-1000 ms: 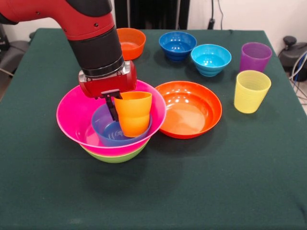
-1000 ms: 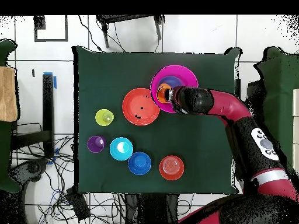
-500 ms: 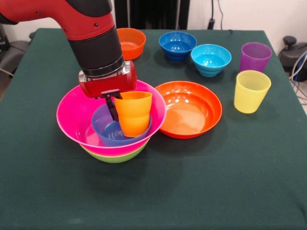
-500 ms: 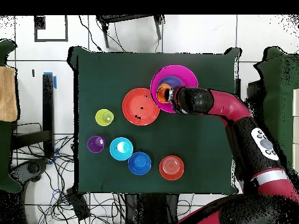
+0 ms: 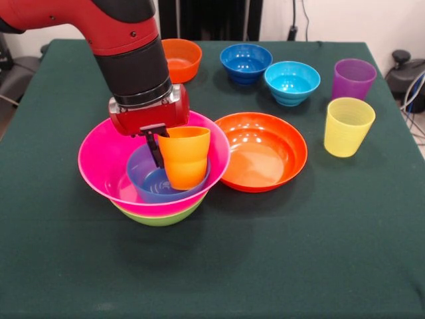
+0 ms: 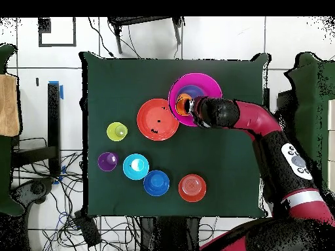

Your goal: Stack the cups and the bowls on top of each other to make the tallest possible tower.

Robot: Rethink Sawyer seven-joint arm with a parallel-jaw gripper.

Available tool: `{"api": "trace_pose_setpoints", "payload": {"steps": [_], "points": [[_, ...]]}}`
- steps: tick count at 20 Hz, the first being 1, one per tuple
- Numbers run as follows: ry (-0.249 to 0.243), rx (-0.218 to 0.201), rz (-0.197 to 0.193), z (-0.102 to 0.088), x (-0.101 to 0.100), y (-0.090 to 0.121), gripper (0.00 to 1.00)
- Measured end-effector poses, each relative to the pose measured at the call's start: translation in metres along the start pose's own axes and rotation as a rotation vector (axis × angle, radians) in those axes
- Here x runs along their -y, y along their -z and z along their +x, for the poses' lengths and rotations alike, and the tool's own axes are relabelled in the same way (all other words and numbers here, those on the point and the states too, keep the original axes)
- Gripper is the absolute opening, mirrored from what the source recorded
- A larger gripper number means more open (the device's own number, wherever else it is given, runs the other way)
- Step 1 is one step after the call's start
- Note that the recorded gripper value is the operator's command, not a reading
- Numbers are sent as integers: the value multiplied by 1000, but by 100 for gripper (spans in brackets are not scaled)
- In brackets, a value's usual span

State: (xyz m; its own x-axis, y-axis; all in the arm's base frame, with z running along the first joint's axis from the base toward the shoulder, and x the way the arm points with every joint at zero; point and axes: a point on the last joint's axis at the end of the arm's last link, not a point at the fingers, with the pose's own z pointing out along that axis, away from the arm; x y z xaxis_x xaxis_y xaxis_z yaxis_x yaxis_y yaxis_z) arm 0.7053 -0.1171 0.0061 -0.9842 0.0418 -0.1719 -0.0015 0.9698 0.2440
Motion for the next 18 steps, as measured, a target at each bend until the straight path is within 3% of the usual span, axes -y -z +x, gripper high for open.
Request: {"api": "trace_pose_setpoints", "payload": {"steps": [18], "points": [[1,-1,0,1,0,0,0]]}}
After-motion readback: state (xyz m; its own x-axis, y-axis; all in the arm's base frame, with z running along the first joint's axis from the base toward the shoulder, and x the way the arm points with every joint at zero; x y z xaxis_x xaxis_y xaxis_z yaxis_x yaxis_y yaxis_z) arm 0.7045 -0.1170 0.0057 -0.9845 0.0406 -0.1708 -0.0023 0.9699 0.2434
